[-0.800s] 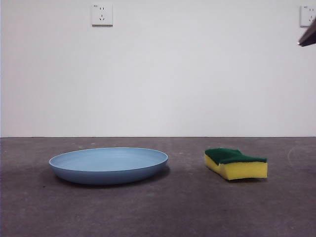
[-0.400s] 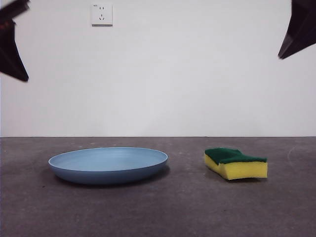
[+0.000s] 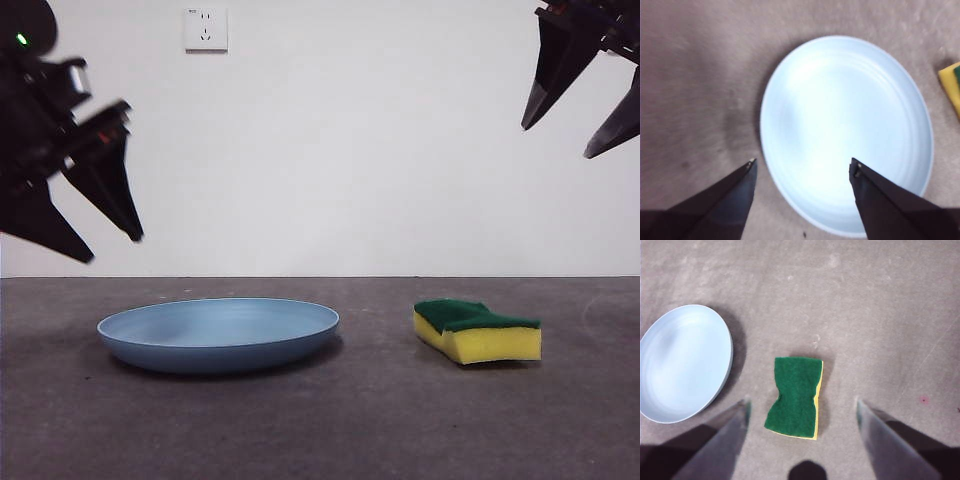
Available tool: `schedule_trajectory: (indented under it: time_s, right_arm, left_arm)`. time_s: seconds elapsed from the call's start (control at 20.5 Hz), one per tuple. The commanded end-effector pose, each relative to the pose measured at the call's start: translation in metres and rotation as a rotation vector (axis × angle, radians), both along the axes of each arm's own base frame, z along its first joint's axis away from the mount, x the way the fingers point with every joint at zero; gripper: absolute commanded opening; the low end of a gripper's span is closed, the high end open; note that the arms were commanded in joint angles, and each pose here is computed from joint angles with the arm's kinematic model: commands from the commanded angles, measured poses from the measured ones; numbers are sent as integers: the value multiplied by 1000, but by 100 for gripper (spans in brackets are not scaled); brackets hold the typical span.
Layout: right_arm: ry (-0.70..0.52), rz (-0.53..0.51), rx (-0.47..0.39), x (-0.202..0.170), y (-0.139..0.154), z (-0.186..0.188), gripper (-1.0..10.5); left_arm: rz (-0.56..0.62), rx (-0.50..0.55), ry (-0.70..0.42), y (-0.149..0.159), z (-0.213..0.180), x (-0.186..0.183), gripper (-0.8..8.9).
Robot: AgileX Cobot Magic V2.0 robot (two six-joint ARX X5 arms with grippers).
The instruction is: Pick up the plate,pick up the cloth,clean the plate with the cloth
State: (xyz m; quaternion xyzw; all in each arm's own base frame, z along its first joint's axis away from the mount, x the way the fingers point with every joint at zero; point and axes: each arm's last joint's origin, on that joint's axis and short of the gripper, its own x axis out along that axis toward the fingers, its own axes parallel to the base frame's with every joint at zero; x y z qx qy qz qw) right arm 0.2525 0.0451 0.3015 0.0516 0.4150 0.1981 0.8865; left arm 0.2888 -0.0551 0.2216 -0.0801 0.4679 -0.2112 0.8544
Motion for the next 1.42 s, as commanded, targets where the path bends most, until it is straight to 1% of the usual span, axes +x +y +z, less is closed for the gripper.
schedule_trajectory:
  time_s: [0.05, 0.29, 0.59, 0.64, 0.68, 0.83, 0.93, 1.03, 1.12, 1.22, 1.32, 1.42]
  right_arm:
    - [-8, 4, -5, 2, 0, 0, 379]
    - [-7, 4, -5, 2, 0, 0, 379]
    - [-7, 5, -4, 2, 0, 0, 378]
    - [-7, 5, -4, 2, 0, 0, 378]
    - [-6, 5, -4, 2, 0, 0, 378]
    - [-6, 5, -4, 2, 0, 0, 378]
    - [-6, 5, -3, 2, 0, 0, 377]
    - [-6, 18, -3, 1, 3, 0, 375]
    - [-10, 42, -9, 1, 10, 0, 375]
    - [-11, 70, -27, 3, 21, -3, 375]
    - [11, 79, -84, 7, 34, -13, 374]
    - [54, 111, -119, 13, 47, -26, 373]
  left_arm:
    - [2, -4, 33, -4, -15, 9, 315]
    - [30, -10, 98, -7, -45, 24, 315]
    - [35, -9, 137, -11, -65, 31, 310]
    - [34, -6, 138, -12, -66, 31, 295]
    - [35, 0, 136, -13, -67, 31, 236]
    - [27, 15, 122, -14, -67, 32, -3]
    - [17, 31, 112, -14, -67, 32, -9]
    - [31, 65, 103, -13, -67, 32, -9]
    - [32, 63, 89, -13, -61, 32, -9]
    - [31, 56, 62, -13, -46, 33, -9]
    - [30, 50, 36, -13, -23, 32, -9]
    - [-2, 68, 6, -13, 5, 29, -9]
